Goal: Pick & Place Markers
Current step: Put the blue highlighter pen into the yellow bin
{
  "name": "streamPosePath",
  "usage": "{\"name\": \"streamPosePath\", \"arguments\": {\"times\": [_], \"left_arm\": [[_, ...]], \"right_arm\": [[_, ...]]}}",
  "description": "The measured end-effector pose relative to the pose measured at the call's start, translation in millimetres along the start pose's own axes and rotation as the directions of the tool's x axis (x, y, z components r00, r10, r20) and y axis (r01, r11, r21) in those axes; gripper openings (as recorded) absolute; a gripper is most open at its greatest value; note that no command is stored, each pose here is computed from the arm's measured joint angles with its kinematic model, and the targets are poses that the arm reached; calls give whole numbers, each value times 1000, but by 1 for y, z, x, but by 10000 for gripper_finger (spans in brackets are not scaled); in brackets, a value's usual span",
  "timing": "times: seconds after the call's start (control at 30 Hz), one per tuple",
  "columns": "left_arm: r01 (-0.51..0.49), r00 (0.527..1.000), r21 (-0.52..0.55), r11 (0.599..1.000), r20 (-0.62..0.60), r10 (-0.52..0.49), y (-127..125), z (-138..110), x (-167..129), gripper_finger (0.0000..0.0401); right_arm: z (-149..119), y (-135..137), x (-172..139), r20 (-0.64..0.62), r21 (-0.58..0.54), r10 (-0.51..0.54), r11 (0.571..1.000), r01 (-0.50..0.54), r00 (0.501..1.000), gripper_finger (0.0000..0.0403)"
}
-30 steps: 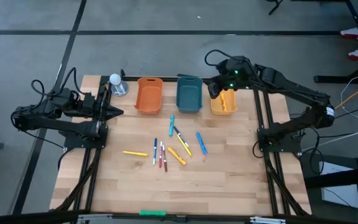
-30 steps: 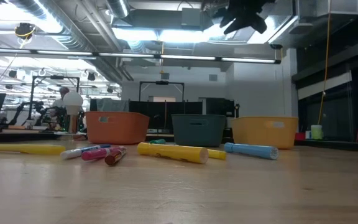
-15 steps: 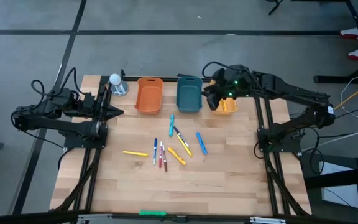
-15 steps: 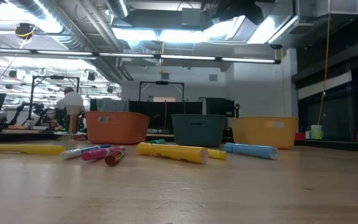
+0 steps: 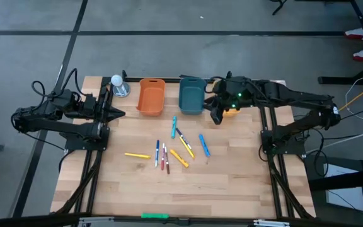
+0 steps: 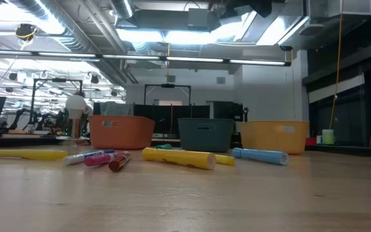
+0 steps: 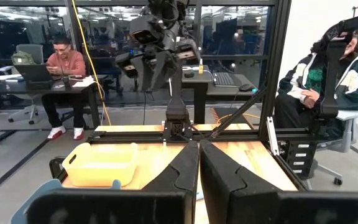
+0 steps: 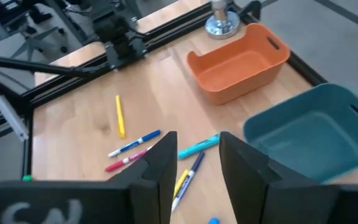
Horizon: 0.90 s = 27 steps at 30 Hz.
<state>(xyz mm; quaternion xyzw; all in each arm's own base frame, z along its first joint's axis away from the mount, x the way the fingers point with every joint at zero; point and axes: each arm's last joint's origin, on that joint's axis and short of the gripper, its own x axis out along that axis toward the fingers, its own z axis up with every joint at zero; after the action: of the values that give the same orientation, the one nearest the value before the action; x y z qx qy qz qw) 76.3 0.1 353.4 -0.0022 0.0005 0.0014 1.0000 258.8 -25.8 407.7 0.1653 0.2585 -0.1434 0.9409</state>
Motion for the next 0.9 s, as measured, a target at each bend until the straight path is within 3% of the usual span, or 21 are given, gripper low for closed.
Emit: {"name": "streamPosePath", "arguments": {"times": [0.47, 0.9], "left_arm": [[0, 1000, 0, 1000, 0, 0, 0, 0, 0, 10], [0, 1000, 0, 1000, 0, 0, 0, 0, 0, 12]], "right_arm": [[-19, 30, 22, -119, 35, 54, 998, -50, 991, 120], [-44, 38, 60, -329, 151, -16, 986, 69, 944, 120]]}}
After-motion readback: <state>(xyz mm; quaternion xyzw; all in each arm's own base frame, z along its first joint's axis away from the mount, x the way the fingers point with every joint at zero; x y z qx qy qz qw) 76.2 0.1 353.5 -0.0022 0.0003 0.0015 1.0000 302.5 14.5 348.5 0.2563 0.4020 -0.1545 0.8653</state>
